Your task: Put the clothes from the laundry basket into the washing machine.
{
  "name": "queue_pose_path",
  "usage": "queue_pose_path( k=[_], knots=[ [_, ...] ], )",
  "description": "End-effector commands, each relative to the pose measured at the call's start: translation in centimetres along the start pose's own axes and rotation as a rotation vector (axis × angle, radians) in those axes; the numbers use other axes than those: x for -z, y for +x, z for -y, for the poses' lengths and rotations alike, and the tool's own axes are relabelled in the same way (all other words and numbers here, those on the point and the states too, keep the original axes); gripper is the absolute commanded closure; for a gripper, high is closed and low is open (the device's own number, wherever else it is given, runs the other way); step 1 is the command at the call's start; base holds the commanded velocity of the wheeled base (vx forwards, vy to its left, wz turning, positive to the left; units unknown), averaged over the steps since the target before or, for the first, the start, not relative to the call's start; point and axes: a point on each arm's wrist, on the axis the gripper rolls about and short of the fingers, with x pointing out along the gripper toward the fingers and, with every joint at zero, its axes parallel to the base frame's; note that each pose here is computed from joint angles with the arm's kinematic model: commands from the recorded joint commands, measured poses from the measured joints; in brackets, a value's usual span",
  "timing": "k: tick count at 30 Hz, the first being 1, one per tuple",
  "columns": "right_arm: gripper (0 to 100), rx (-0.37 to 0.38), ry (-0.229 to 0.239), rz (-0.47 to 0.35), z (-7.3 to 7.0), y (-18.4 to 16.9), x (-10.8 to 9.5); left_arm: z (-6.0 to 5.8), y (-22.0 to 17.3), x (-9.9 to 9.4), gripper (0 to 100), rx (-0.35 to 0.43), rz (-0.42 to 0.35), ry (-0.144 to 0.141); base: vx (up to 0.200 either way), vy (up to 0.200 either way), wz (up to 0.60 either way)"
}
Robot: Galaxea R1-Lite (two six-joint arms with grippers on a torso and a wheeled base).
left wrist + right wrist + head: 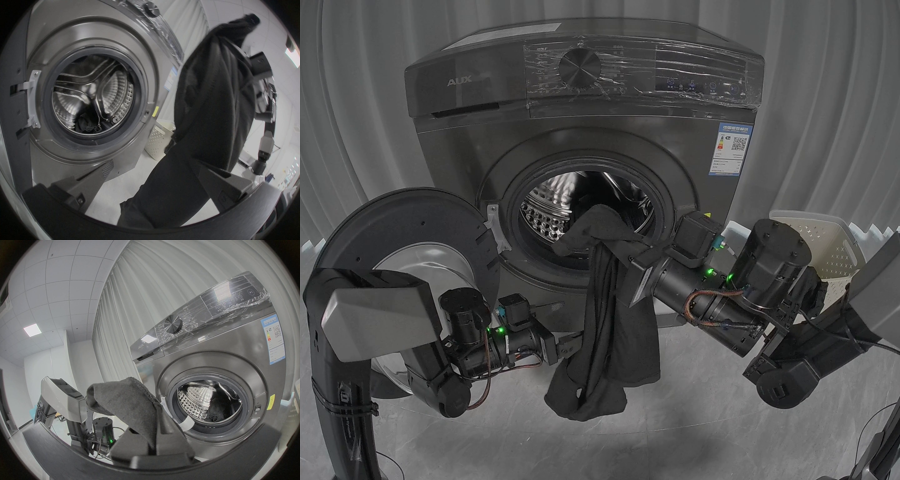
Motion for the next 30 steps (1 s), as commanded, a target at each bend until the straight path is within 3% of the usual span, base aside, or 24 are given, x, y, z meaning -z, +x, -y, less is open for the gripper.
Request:
queue_pose_path(
  k=[1,3,9,16,22,26,30],
  knots=[
    [100,0.010,-0.004,0.000,0.4,0.0,0.0,0.1,-0.5,0.2,0,0.015,-0.015,0.030,0.000,0.000,0.00],
    [100,0.018,-0.006,0.000,0.7,0.0,0.0,0.0,-0.5,0.0,0,0.009,-0.009,0.044,0.000,0.000,0.00],
    [100,0.027,-0.008,0.000,1.0,0.0,0.0,0.1,-1.4,-0.9,0,0.004,0.004,0.039,0.000,0.000,0.00],
    [100,0.017,-0.006,0.001,0.7,0.1,0.0,0.4,-0.8,-0.6,0,0.022,0.001,0.039,0.000,0.000,0.00],
    [100,0.012,-0.004,-0.001,0.5,0.1,0.1,-0.4,0.7,-0.3,0,0.016,0.021,0.041,0.000,0.000,0.00],
    [100,0.012,-0.004,-0.004,0.5,0.0,0.2,-1.8,2.0,-0.6,0,-0.018,0.068,0.063,0.000,0.000,0.00],
    [100,0.017,-0.006,-0.005,0.6,0.0,0.2,-2.3,1.5,-0.8,0,-0.035,0.071,0.051,0.000,0.000,0.00]
  ],
)
